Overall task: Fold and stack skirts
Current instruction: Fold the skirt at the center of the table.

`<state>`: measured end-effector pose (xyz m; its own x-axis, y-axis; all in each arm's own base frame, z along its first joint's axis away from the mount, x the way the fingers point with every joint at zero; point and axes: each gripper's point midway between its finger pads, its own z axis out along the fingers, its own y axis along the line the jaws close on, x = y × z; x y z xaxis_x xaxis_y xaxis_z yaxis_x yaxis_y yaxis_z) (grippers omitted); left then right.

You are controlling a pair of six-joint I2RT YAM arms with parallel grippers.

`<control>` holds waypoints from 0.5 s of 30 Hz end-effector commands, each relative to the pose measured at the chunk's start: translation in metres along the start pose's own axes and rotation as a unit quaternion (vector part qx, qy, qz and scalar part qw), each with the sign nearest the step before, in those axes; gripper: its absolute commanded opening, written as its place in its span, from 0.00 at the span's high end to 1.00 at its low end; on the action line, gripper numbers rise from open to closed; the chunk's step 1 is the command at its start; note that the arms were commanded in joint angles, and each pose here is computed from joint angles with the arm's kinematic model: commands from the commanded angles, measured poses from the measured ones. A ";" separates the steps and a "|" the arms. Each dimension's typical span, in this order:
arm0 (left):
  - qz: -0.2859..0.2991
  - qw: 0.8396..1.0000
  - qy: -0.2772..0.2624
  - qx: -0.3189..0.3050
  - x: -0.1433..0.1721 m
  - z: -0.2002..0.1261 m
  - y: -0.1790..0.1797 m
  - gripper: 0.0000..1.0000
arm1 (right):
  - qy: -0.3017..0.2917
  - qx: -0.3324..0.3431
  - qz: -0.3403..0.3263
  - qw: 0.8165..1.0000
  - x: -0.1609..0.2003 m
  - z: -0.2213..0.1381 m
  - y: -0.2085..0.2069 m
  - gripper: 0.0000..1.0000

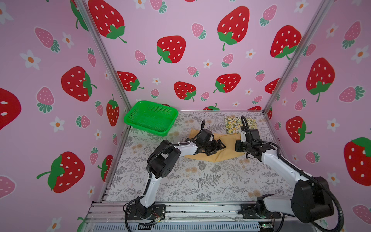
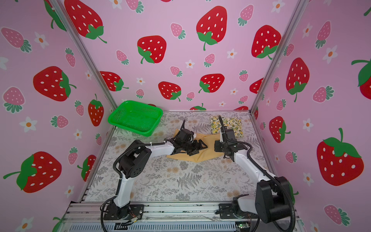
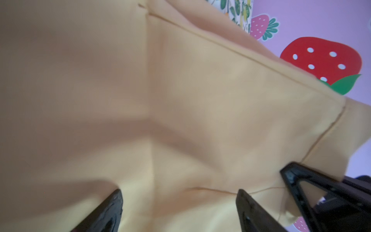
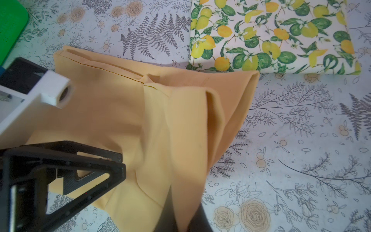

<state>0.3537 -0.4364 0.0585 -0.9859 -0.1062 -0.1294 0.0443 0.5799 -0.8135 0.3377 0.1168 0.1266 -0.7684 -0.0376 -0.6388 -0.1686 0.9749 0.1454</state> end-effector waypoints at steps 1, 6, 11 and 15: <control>0.000 1.000 0.007 0.013 0.002 0.005 -0.011 0.11 | 0.000 0.006 -0.008 1.000 -0.002 -0.006 -0.004 1.00; -0.001 1.000 0.015 0.012 0.008 0.012 -0.013 0.11 | 0.001 0.004 -0.010 1.000 -0.009 -0.009 -0.003 1.00; 0.013 0.999 0.021 0.024 0.014 0.018 -0.035 0.11 | -0.002 0.017 -0.018 1.000 -0.021 -0.013 -0.006 1.00; 0.016 0.999 0.022 0.036 0.011 0.019 -0.050 0.11 | -0.002 0.022 -0.020 1.000 -0.028 -0.012 -0.006 1.00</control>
<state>0.3417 -0.4698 0.0703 -0.9889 -0.0577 -0.1370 0.0828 0.5517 -0.8299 0.3482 0.1142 0.1483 -0.7599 -0.0577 -0.6474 -0.1757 0.9772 0.1191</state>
